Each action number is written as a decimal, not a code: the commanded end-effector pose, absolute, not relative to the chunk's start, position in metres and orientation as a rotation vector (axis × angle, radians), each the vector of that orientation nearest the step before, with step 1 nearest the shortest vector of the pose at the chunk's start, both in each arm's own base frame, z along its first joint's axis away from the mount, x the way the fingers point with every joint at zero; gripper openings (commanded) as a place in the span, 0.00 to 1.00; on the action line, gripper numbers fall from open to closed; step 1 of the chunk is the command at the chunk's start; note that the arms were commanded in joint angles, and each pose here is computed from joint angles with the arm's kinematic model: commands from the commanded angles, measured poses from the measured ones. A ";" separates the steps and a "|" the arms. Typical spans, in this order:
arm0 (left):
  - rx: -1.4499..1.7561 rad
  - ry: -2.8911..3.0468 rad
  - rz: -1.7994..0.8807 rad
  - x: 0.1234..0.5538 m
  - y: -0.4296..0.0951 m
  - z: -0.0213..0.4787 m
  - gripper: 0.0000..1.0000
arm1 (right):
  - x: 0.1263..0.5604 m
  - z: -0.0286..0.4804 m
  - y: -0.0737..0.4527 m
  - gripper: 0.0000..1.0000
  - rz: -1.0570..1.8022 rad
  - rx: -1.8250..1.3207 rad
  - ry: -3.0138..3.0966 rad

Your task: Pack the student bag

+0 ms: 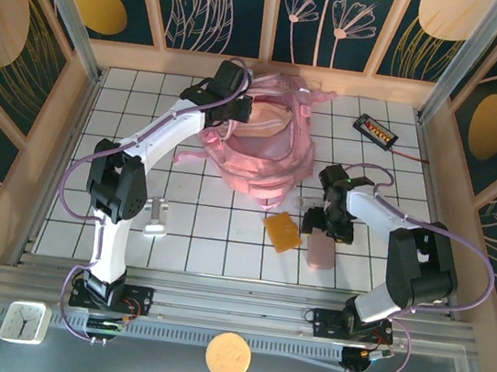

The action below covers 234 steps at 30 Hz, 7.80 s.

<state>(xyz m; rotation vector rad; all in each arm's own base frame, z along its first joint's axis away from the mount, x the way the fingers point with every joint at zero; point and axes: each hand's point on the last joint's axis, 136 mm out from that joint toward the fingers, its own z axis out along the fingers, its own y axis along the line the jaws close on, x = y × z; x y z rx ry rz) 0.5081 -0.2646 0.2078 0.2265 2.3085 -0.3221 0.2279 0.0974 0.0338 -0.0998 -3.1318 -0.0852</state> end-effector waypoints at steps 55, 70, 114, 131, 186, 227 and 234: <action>0.080 2.148 -0.785 0.487 -0.297 0.278 0.00 | 0.526 0.155 0.346 0.76 -1.787 -0.683 -2.846; 0.063 2.154 -0.750 0.493 -0.293 0.265 0.00 | 0.478 0.191 0.294 0.98 -1.595 -0.421 -3.067; 0.251 2.173 -0.813 0.489 -0.315 0.259 0.68 | 0.527 0.179 0.228 0.63 -1.561 -0.537 -3.129; -0.332 2.235 -0.979 0.434 -0.174 0.226 0.99 | 0.417 0.208 0.235 0.87 -1.263 -0.344 -3.294; -0.991 1.848 -1.615 0.506 -0.189 0.202 0.00 | 0.438 0.243 0.177 0.99 -0.968 -0.402 -3.536; -1.051 1.621 -1.752 0.468 -0.199 0.251 0.00 | 0.354 0.178 0.356 0.53 -1.084 -0.927 -3.201; -1.064 1.618 -1.748 0.467 -0.198 0.247 0.00 | 0.355 0.163 0.354 0.47 -0.974 -0.940 -3.215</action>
